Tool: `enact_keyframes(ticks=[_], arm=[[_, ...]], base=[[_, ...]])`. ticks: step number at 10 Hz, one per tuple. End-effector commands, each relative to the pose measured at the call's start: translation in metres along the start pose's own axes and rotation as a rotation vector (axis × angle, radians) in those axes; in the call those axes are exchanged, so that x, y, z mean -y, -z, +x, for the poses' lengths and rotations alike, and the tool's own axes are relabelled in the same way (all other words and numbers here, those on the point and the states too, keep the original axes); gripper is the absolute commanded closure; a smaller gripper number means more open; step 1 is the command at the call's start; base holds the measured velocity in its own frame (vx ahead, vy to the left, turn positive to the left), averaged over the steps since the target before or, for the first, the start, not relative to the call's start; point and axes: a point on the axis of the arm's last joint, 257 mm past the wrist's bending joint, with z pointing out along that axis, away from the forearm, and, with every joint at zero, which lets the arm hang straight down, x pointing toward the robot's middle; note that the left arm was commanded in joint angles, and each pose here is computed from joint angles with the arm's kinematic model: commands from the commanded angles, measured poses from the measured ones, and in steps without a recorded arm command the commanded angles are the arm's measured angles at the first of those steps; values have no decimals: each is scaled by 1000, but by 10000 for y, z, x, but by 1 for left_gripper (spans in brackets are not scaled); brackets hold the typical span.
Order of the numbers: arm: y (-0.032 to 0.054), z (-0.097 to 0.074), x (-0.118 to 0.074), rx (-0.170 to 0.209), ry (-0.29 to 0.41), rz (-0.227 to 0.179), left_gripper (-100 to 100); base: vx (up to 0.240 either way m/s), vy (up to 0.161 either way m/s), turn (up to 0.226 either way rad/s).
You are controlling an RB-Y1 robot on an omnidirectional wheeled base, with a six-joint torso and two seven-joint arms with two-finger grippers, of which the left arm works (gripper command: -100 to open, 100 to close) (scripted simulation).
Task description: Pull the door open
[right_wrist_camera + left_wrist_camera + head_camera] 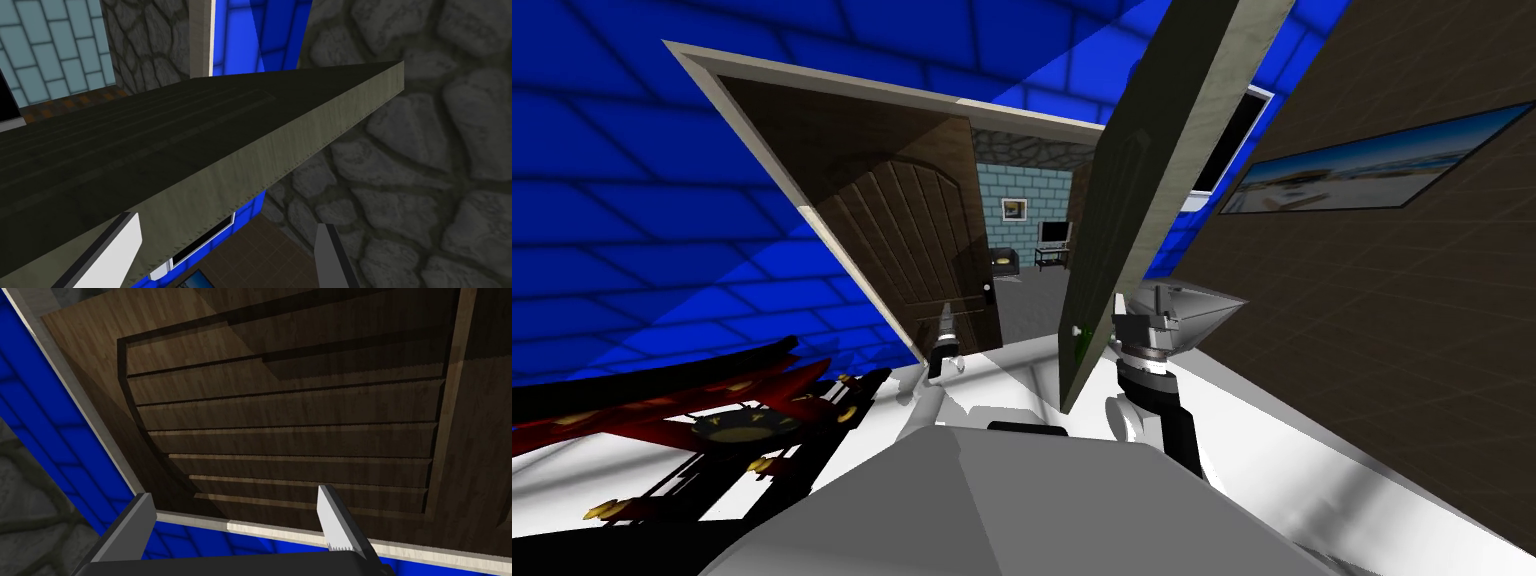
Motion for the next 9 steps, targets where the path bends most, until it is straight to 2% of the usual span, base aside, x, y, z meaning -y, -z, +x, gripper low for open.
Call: enact_keyframes(ticks=[1,4,5,7,8,9], arm=[[19,7,-118,3,0,-27,-100],[-104,35,-288,30,16,-66,-100],[-72,45,-360,28,14,-83,-100],[-148,77,-446,44,27,-106,-100],[-118,86,-506,42,26,-120,-100],[-138,111,-573,48,32,-138,-100]], base=[[58,37,-34],[67,43,-110],[55,43,-38],[59,32,-87],[47,34,-55],[42,35,-83]])
